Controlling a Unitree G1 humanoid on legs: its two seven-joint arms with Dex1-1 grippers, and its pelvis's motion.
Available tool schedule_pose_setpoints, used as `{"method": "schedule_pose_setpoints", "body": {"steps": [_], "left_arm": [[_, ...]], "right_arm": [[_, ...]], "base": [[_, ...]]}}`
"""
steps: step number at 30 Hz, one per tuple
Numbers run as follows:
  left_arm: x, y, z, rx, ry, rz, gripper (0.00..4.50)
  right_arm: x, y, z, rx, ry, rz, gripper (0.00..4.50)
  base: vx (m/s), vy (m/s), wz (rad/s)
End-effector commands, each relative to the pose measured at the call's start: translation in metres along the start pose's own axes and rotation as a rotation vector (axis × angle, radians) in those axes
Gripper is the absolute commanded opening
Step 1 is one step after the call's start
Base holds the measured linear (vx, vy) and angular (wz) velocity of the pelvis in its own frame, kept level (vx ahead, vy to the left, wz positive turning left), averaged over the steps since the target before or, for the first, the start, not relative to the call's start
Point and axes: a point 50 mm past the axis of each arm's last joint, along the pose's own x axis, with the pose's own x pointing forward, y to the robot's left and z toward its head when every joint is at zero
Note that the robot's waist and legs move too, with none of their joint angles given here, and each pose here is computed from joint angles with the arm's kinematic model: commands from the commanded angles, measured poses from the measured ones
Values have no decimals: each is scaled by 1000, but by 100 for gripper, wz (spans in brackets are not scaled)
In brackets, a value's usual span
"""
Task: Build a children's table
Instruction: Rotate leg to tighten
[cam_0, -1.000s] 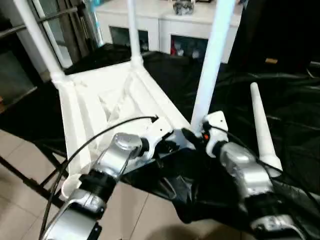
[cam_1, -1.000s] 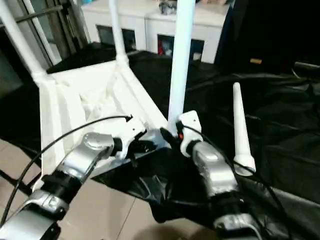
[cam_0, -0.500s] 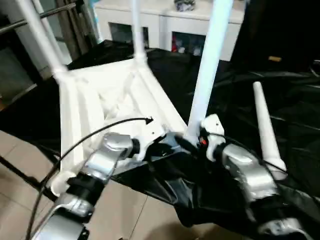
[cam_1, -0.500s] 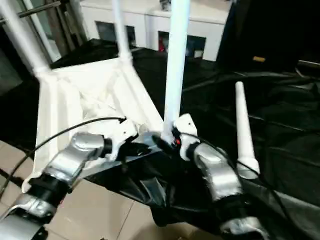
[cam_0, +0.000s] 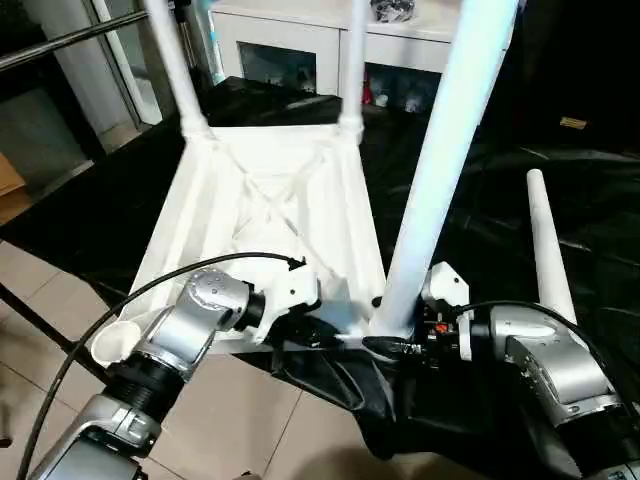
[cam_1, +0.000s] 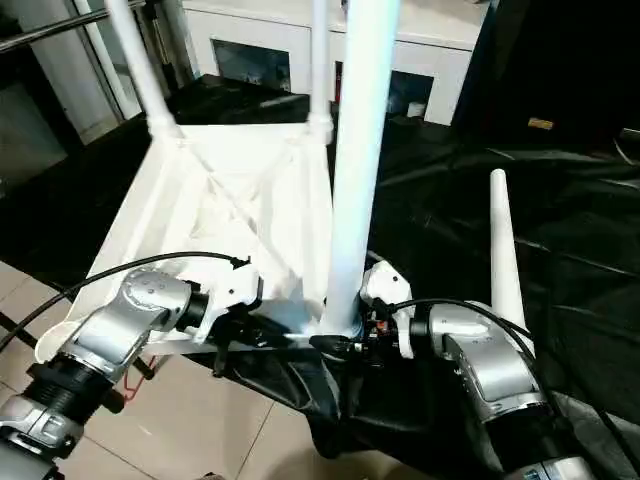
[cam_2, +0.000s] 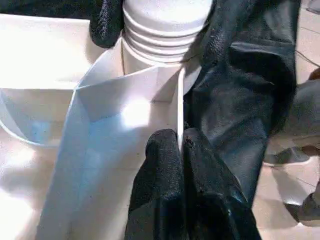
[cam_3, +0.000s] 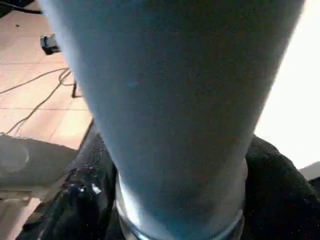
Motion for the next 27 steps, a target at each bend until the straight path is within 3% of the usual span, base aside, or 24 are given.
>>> {"method": "schedule_pose_setpoints", "body": {"steps": [1,2,7,11,13,16,17,20,21,23,27], "left_arm": [[8,-4,11,52,-29,-57,0],[7,-3,11,51,-28,-50,0],[11,7,14,6,-52,62,0],[15,21,19,-54,-72,210,0],[21,32,26,-95,-90,330,0],[27,38,31,-127,-109,406,0],[35,41,36,-158,-128,450,0],[39,41,39,-169,-139,459,0],[41,41,40,-169,-142,458,0],[46,37,42,-158,-147,431,0],[46,33,41,-125,-148,377,0]], "right_arm": [[11,10,4,-6,-18,79,300],[12,11,4,-1,-19,78,282],[18,11,-2,35,-17,10,276],[30,-6,-10,87,8,-227,274],[39,-21,-13,150,-5,-440,274],[47,-26,-13,209,-33,-523,274],[56,-30,-12,279,-60,-618,273],[61,-32,-11,309,-64,-665,273],[63,-32,-10,315,-67,-676,329],[66,-32,-6,310,-95,-692,329],[65,-33,-1,279,-113,-675,370]], "base": [[0,0,0],[0,0,0],[0,0,0],[0,0,0],[0,0,0],[0,0,0],[0,0,0],[0,0,0],[0,0,0],[0,0,0],[0,0,0]]}}
